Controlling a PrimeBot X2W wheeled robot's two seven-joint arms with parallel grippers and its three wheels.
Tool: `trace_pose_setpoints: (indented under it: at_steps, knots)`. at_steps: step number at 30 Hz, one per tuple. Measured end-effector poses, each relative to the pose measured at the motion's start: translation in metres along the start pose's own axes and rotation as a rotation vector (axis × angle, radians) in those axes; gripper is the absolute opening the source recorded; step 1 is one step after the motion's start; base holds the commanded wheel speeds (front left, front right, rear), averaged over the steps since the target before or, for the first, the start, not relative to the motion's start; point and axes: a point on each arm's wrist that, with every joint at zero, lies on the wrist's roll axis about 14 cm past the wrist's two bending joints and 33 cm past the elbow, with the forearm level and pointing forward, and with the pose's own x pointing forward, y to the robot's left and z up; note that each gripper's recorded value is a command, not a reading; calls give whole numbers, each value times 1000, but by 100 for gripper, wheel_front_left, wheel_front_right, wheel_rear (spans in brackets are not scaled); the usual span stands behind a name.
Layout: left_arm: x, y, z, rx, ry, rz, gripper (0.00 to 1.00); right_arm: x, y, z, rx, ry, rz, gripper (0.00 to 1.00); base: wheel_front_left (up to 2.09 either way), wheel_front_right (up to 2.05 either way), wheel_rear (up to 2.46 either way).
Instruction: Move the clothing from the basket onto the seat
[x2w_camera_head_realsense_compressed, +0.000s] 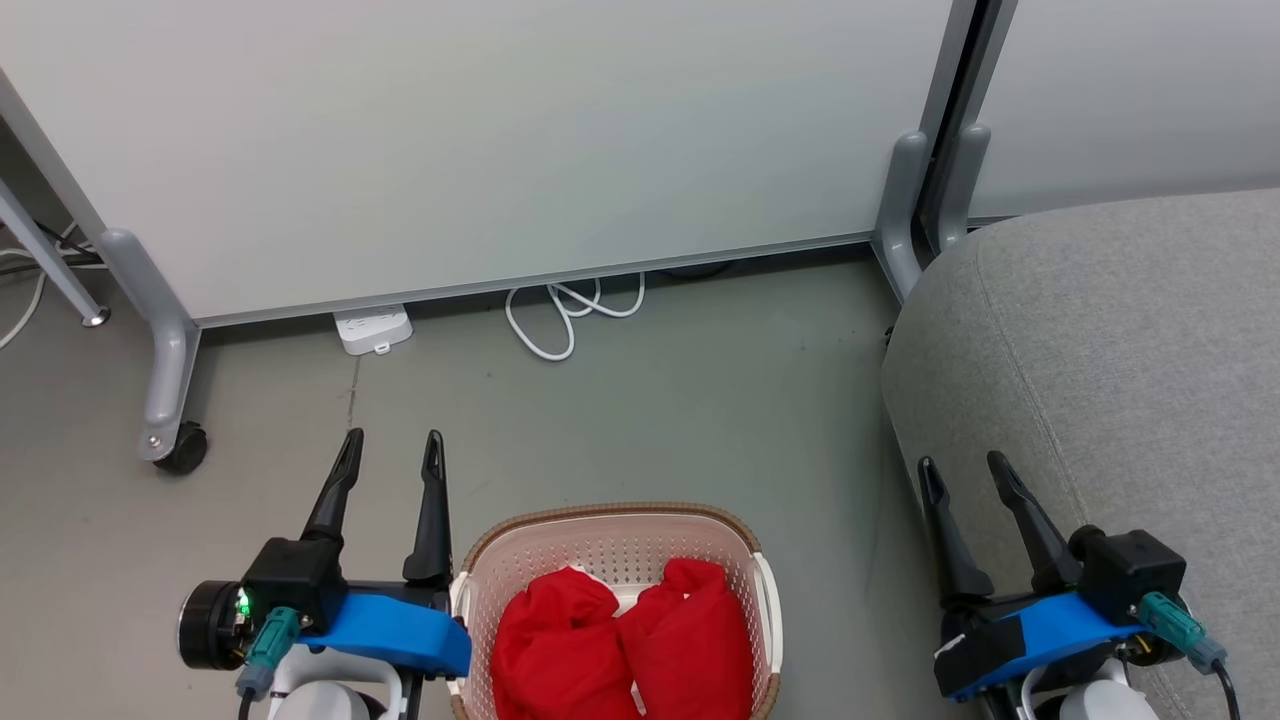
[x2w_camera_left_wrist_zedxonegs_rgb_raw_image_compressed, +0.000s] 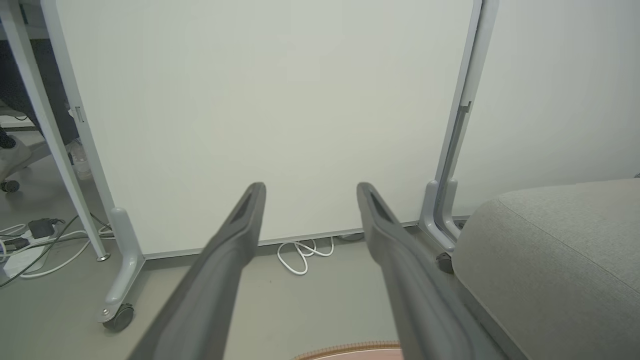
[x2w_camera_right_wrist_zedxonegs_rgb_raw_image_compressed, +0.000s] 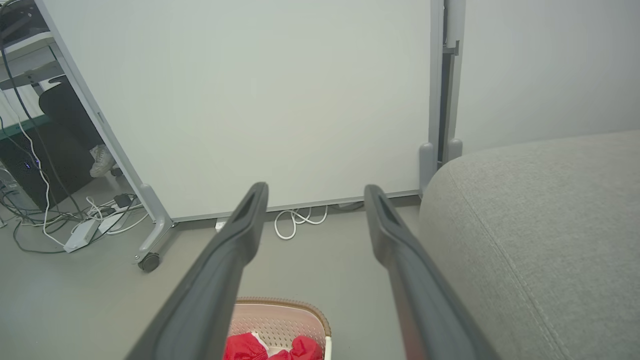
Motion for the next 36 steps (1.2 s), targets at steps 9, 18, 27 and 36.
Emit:
trace_pose_setpoints:
  at_steps: [9, 18, 27, 36]
  knots:
    - [-1, -2, -3, 48, 2, -18, 100, 0, 2, -2, -59, 2, 15, 100, 0, 0, 0]
    - [-2, -3, -7, 74, 10, -27, 100, 0, 3, -5, -102, 7, 26, 100, 0, 0, 0]
    - [-2, -3, -9, 76, 15, -27, 100, 0, 0, -7, -101, 13, 19, 100, 0, 0, 0]
    - [-2, -3, -11, 76, 22, -28, 100, -1, 0, -10, -100, 24, 18, 100, 0, 0, 0]
